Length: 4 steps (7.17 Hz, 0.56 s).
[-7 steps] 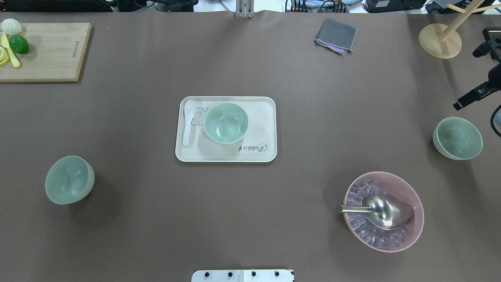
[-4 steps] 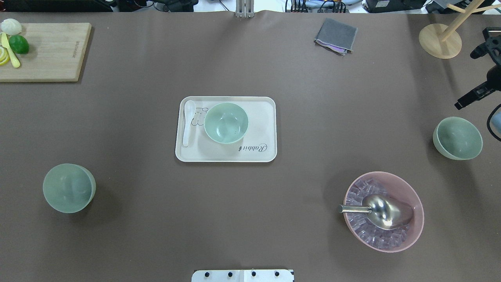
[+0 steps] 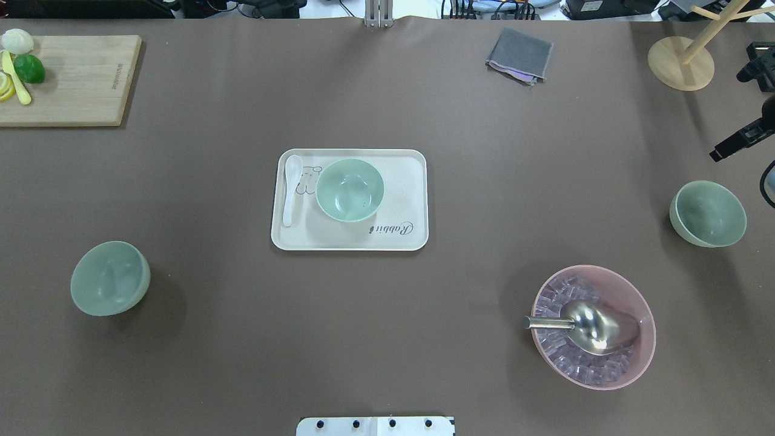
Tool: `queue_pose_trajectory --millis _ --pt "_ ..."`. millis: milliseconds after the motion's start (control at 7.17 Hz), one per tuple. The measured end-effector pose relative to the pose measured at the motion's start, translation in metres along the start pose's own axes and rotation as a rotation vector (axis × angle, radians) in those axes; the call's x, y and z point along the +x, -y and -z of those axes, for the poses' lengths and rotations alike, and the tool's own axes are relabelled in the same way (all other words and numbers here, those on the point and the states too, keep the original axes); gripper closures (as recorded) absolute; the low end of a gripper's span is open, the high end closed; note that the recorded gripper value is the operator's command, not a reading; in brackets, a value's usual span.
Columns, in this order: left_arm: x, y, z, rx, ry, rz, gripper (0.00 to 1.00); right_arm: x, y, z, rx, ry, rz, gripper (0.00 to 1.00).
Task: Stack green bowls together
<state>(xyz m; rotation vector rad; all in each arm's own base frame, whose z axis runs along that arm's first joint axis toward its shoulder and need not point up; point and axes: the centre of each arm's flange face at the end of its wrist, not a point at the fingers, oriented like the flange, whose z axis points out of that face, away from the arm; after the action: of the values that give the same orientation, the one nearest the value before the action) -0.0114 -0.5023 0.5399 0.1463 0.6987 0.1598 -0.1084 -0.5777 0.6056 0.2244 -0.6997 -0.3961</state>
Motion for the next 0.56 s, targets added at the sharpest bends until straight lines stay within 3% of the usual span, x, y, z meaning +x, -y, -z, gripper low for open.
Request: queue_pose_trajectory --millis 279,558 --pt "0.007 0.002 0.002 0.038 -0.021 -0.037 0.01 0.001 0.001 0.005 0.01 0.005 -0.005 0.0" --pt "0.017 0.007 0.0 0.047 -0.135 0.003 0.01 0.004 -0.023 -0.007 -0.021 0.071 -0.045 0.0"
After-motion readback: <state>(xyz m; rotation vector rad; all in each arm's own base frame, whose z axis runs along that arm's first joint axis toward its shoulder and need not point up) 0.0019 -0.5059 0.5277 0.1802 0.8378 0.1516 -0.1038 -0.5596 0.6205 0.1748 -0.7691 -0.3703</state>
